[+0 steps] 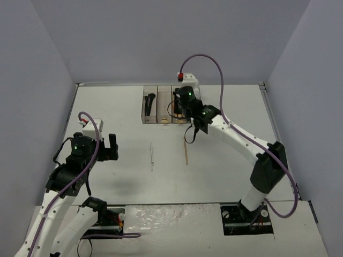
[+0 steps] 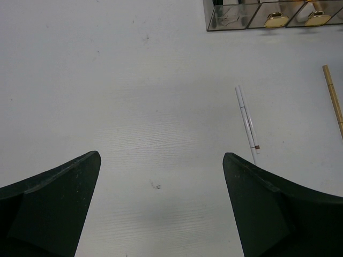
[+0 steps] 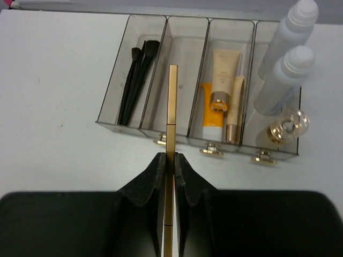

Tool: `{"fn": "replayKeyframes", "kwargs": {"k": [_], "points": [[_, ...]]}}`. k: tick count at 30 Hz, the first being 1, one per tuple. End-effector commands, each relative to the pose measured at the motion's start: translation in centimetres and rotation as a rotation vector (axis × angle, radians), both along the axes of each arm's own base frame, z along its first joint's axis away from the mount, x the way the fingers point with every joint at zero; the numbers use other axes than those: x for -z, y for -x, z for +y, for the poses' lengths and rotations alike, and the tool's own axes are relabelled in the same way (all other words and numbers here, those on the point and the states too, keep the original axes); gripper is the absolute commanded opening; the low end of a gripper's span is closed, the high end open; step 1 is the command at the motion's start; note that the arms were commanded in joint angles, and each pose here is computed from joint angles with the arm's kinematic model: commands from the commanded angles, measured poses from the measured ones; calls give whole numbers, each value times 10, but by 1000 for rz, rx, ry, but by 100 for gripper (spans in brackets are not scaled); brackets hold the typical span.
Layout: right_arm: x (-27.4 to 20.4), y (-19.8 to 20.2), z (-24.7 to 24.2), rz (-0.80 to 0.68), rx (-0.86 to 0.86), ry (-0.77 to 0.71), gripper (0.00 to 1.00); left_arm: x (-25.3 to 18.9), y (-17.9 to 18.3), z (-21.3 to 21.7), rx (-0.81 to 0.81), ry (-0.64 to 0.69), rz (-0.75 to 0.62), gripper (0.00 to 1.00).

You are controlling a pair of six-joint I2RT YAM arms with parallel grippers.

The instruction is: Organize the makeup

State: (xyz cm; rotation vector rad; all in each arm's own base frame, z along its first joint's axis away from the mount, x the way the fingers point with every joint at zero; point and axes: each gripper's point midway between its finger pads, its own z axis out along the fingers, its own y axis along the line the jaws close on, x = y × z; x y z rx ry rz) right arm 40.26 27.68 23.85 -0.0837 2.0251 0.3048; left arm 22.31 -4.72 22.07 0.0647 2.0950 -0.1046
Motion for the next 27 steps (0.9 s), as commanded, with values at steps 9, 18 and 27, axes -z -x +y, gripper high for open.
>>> {"fn": "replayKeyframes", "kwargs": {"k": [9, 18, 27], "points": [[8, -127, 46, -144, -54, -7, 0, -10, -10, 0, -24, 15, -26, 97], [31, -165, 65, -136, -68, -130, 0, -8, -12, -1, -22, 16, -15, 97], [69, -177, 76, -83, -79, -182, 7, -8, -14, -2, -14, 22, -11, 97]]}}
